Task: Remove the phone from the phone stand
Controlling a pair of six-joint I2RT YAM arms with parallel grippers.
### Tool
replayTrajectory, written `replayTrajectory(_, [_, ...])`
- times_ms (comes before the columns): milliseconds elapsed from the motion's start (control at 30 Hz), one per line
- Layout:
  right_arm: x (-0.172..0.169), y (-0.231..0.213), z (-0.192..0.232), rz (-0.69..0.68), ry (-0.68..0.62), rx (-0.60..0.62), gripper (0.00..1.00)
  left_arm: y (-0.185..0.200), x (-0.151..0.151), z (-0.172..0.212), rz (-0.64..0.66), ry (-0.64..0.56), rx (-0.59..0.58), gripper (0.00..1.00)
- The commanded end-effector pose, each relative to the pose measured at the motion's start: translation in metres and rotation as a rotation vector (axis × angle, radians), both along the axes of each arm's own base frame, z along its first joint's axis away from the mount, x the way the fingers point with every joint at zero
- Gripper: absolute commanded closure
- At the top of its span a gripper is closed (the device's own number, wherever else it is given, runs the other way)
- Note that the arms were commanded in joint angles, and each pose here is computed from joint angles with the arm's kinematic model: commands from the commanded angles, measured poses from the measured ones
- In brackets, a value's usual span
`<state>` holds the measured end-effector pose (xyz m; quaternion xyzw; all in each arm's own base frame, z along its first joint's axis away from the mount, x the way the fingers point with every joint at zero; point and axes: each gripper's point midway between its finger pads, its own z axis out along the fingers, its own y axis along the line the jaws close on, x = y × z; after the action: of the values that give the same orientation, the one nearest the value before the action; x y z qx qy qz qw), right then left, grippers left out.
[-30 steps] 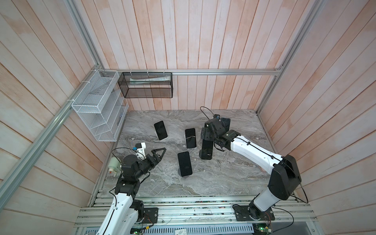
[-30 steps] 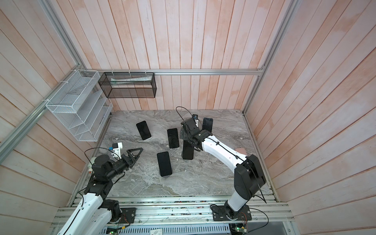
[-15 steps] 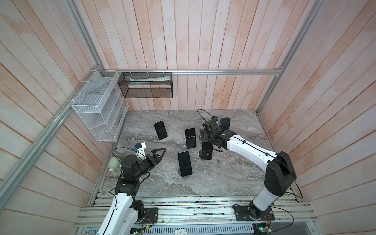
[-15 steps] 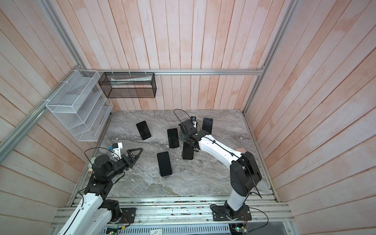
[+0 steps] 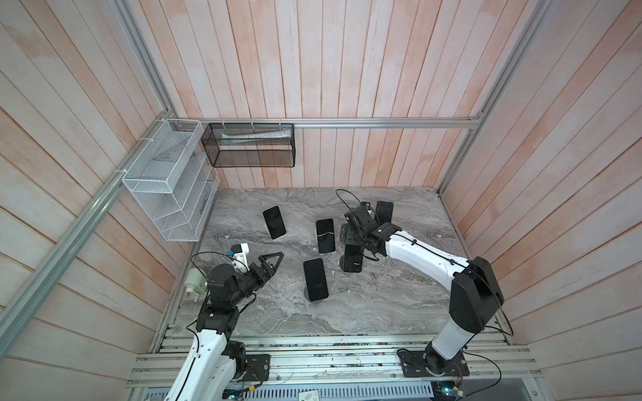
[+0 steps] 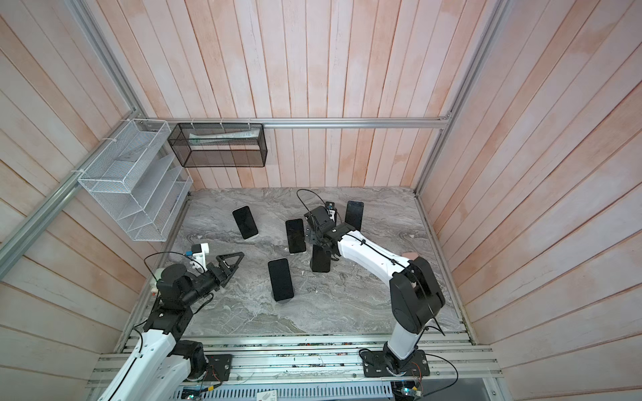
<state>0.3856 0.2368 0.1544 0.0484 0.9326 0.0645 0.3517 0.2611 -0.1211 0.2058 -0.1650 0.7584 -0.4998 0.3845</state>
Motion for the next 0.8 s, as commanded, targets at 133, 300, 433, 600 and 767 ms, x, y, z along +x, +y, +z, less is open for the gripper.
replayTrajectory(133, [-0.0094, 0.0043, -0.0142, 0.020, 0.039, 0.016, 0.13, 0.0002, 0.0008, 0.0018, 0.004, -0.025, 0.002, 0.00])
replayTrajectory(300, [-0.0081, 0.0040, -0.0108, 0.016, 0.022, 0.025, 0.14, 0.0000, 0.0004, 0.0035, 0.002, -0.029, 0.003, 0.00])
replayTrajectory(433, [-0.0072, 0.0040, -0.0114, 0.014, 0.020, 0.023, 0.15, 0.0007, 0.0001, 0.0017, 0.007, -0.027, 0.005, 0.00])
replayTrajectory(600, [-0.0072, 0.0033, -0.0119, 0.014, 0.017, 0.020, 0.16, 0.0008, -0.0002, 0.0003, 0.006, -0.023, 0.009, 0.00])
replayTrajectory(767, [-0.0076, 0.0011, -0.0110, 0.011, 0.010, 0.015, 0.20, 0.0008, 0.0000, 0.0021, 0.005, -0.029, 0.013, 0.00])
